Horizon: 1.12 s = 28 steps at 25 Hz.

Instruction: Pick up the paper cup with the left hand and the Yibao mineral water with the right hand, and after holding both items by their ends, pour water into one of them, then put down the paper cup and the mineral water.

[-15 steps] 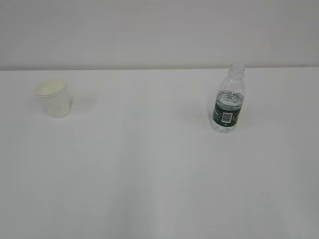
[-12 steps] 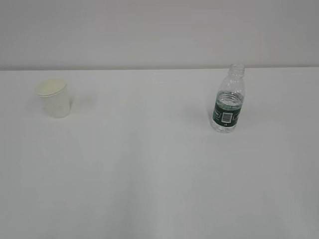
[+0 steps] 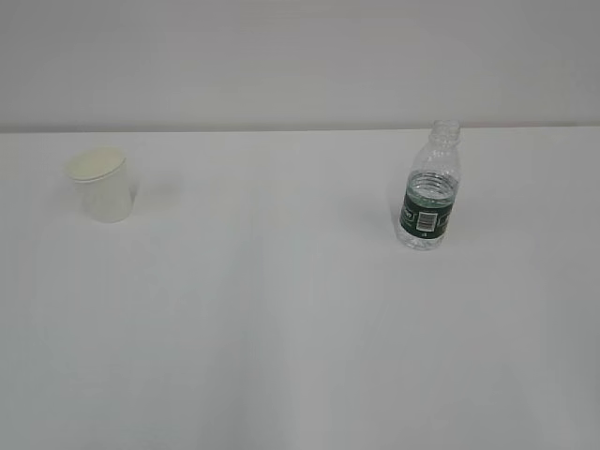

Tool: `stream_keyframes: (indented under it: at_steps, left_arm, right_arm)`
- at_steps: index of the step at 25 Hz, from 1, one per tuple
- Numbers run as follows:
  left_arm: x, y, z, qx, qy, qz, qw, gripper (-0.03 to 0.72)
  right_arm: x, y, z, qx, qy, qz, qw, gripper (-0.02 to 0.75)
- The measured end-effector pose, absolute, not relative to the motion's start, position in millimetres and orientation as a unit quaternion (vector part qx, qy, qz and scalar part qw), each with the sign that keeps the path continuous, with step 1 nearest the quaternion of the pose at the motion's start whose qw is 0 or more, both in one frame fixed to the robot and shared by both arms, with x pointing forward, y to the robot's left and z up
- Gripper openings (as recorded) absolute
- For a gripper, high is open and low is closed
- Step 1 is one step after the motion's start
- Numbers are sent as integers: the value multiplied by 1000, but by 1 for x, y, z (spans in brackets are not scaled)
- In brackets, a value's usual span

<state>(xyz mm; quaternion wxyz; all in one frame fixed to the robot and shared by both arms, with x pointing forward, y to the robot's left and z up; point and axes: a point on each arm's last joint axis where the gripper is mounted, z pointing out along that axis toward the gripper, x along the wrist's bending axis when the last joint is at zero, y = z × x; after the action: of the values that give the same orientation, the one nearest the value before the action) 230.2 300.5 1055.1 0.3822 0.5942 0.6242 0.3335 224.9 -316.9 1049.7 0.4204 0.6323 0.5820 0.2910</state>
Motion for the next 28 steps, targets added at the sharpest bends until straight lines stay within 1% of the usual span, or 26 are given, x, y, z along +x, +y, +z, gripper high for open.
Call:
stream_keyframes:
  at_steps: [28]
  left_arm:
    - [230,300,1055,594,624,334,382,335]
  right_arm:
    - [225,-317,1050,632,582,291,420,412]
